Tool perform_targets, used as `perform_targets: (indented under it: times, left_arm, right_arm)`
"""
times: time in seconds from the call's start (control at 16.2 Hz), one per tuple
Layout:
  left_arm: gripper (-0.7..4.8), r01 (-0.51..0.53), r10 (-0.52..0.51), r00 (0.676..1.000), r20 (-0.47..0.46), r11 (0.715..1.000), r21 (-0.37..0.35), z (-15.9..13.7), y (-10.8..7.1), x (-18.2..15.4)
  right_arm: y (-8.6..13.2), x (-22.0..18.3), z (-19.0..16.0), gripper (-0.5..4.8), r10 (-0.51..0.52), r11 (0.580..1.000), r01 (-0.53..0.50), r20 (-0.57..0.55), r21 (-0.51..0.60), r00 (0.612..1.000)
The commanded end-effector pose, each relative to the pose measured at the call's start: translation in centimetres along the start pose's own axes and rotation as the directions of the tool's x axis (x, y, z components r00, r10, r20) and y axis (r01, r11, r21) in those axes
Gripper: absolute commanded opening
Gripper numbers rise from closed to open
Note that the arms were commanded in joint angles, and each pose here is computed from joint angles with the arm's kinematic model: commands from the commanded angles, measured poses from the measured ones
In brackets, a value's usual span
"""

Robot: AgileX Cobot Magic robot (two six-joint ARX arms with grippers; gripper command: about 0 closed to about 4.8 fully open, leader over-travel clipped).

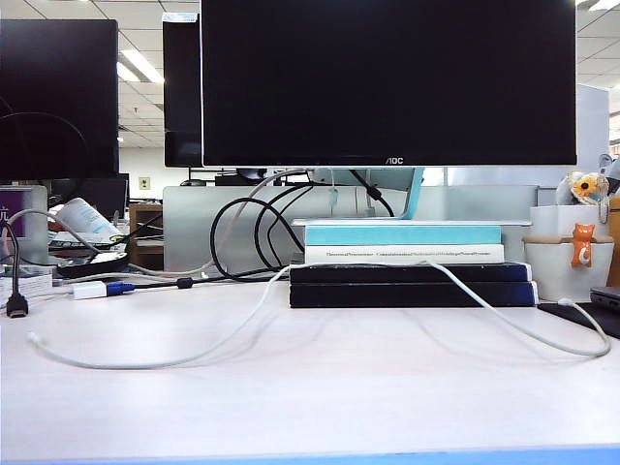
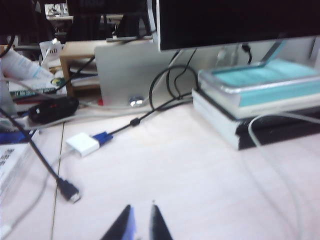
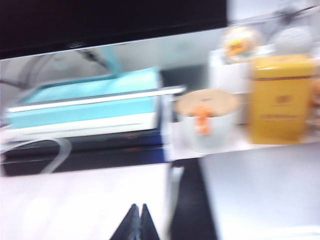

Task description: Unfold the white charging cable into a straight cable.

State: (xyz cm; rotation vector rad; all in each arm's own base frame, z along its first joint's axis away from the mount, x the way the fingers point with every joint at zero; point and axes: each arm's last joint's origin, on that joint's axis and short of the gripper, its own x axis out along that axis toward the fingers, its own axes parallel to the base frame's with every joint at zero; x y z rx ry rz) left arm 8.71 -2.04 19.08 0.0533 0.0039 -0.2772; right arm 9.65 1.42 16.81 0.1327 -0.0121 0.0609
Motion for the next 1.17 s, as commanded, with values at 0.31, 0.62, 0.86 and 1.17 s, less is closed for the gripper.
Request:
perform_targets:
  times: [0.31,0.62,0.86,1.17]
  left_arm:
    - [-0.06,-0.371,0.347,0.927,-0.141,0.902,-0.222,-4.1,4.0,-0.5]
    - [-0.06,-0.180,0.175,0.974,-0.146,0.983,-0.024,-4.0,0.9,0.6]
    - [0.28,-0.183,0.181,0.983,-0.028,0.979,-0.089,-2.8,1.0,0.7]
    - [0.27,-0.184,0.180,0.983,-0.044,0.977,-0.108,-3.0,1.0,0.7]
  right_arm:
    - [-0.5,0.0,-0.7,-0.06,-0.092,0.994,0.088,-0.052,-0.068,0.994]
    - [-0.2,0.1,-0.3,-0.06,0.006,0.998,-0.007,-0.018,-0.058,1.000]
    - [-0.1,0.0,-0.3,-0.06,0.032,0.992,-0.035,-0.023,-0.123,0.999]
    - [-0.2,0.0,-0.8,-0.06,0.016,0.992,-0.025,-0.068,-0.126,0.998]
